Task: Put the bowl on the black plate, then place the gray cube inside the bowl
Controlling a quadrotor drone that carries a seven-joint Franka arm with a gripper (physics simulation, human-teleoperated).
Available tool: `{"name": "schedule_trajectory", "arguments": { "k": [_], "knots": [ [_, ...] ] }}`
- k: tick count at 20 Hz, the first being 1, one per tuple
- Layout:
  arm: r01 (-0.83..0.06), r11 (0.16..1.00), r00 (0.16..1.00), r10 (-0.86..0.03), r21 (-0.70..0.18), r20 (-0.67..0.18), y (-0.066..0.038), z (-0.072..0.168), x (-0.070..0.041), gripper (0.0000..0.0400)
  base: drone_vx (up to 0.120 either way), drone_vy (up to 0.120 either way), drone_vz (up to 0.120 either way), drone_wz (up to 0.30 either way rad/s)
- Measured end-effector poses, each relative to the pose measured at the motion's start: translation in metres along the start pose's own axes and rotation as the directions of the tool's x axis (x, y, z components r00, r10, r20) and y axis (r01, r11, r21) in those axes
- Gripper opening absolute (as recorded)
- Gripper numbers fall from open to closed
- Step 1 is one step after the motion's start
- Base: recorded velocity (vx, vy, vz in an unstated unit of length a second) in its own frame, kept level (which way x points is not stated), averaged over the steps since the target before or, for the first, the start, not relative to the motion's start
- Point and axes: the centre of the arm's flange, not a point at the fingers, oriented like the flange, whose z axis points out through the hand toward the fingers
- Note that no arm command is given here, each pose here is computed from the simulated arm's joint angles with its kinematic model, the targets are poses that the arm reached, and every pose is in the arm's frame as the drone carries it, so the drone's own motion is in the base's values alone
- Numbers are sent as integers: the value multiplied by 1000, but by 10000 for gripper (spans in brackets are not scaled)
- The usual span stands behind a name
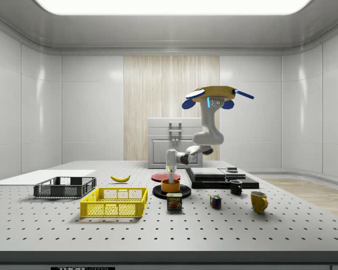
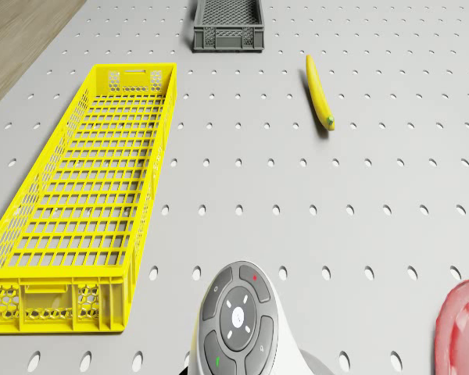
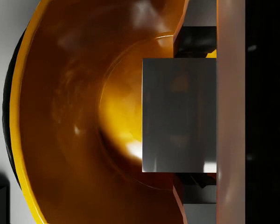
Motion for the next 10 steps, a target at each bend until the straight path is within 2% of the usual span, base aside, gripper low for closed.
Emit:
{"name": "schedule_trajectory", "arguments": {
  "k": [4,10],
  "knots": [
    [0,1000,1000,0,0,0,0,-9,0,380,0,0,0,0],
    [0,1000,1000,0,0,0,0,-26,0,395,0,0,0,0]
  ]
}}
